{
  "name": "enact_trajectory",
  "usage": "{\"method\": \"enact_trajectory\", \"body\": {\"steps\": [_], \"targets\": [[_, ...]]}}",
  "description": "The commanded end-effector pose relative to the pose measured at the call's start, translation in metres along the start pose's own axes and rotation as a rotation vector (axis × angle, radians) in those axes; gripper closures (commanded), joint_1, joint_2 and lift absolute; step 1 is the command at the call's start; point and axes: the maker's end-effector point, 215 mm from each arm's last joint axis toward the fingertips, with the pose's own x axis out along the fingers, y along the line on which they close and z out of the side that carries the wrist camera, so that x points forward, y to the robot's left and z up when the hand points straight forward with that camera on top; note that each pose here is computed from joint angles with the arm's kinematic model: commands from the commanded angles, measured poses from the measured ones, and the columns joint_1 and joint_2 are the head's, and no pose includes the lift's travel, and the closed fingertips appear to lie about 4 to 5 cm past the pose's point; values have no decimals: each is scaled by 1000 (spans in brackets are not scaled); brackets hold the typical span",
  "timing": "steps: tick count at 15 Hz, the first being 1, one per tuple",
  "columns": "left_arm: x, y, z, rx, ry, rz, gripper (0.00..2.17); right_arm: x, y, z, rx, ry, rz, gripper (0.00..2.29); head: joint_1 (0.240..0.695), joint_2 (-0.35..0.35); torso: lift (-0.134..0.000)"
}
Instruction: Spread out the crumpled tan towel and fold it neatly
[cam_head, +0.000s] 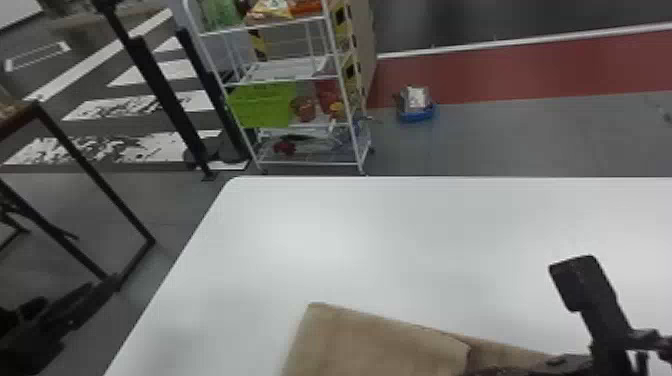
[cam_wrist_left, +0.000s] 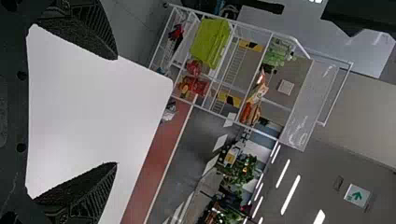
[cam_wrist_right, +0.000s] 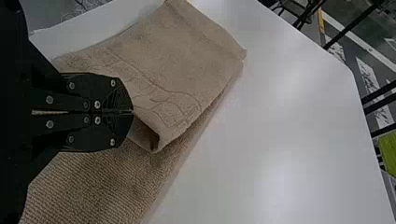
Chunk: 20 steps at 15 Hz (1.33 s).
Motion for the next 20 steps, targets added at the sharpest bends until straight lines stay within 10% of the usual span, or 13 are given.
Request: {"method": "enact_trajectory", "body": {"steps": [1,8,11,20], "targets": [[0,0,0,0,0,1,76,-3,-4,-5,-2,10,-11,1237,695,350,-122],[4,1,-2,-2,3,5,76,-5,-12,-16,-9,37,-30,1217,695,350,-122],[5,2,-1,-3,1,5,76,-4,-10,-17,-10,37,-25,603,695,350,-122],[8,4,3,2,-4,11,76,4,10,-20,-37,51,10,599,695,350,-122]]}}
